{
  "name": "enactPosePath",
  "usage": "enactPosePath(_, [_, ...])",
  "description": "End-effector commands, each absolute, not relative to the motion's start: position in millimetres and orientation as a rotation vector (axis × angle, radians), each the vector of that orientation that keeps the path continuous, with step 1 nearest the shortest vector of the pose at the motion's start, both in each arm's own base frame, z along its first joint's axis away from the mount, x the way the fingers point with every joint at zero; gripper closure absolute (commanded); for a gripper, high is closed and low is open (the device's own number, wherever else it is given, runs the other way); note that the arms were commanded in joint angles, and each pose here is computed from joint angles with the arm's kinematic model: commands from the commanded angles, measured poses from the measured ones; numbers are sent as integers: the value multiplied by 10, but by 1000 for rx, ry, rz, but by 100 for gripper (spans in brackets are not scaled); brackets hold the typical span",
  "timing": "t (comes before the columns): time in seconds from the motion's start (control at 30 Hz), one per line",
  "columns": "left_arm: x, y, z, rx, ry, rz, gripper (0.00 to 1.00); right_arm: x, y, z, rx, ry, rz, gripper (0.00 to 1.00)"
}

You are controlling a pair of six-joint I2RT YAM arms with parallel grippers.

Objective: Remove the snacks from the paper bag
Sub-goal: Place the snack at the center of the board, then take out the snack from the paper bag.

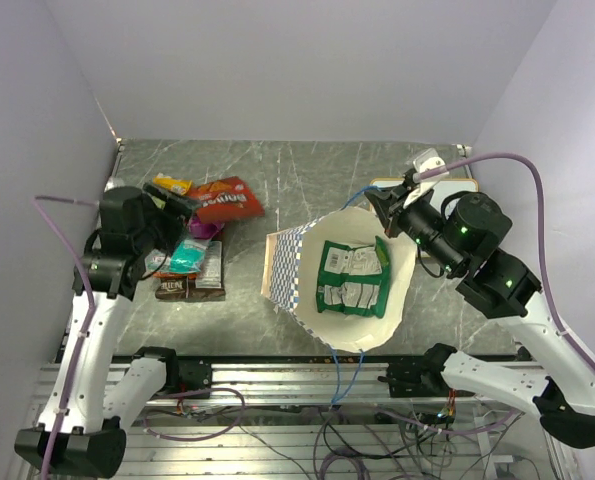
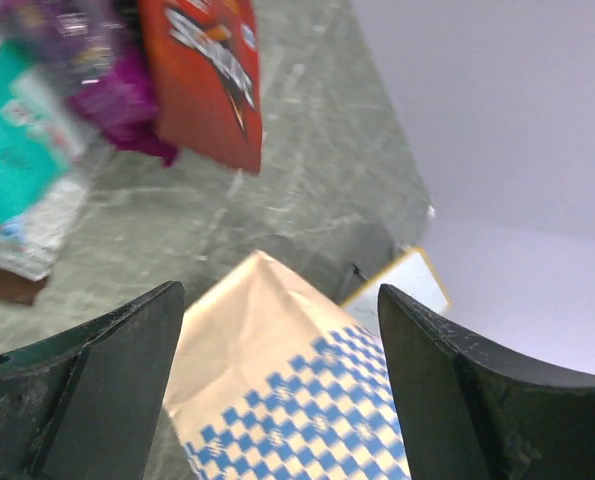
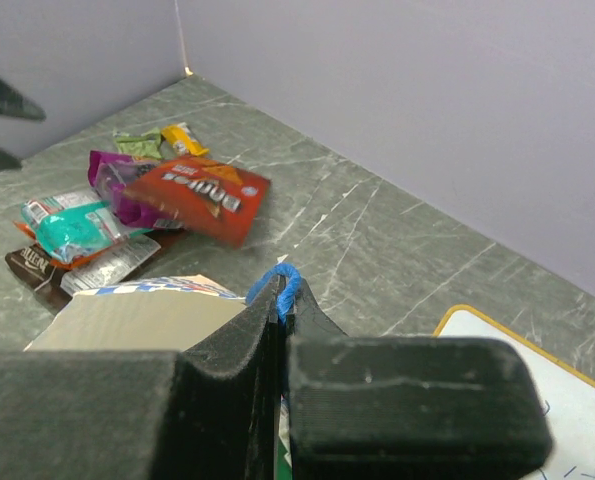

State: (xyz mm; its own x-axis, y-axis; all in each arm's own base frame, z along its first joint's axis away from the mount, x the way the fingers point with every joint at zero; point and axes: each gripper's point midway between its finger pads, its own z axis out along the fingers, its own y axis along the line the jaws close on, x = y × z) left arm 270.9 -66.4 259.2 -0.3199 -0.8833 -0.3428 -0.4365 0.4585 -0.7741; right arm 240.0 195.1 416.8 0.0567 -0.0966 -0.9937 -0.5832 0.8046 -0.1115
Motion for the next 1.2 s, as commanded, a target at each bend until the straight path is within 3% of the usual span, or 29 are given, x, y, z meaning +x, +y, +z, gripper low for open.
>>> enactPosePath(0.0, [2891,-998,3358,-746,1879,-934,13,2380,2008,4217,-579,1466,437,100])
enactPosePath(0.27, [2747,-1700,4199,-376,1716,-1121,18,2375,2036,4219,-575,1469,456,100])
enactPosePath(0.57, [1893,-2866,4203,-24,1678,-1243,23,2374,2031,4254,-568,1467,458,100])
enactPosePath(0.8, [1106,-3882,3532,386,1791,-956,27,2381,1997,4271,-549,1472,450,100])
enactPosePath(1.17, [1293,-4739,2446,614,1846,-735,53,2386,2009,4353,-555,1464,450,100])
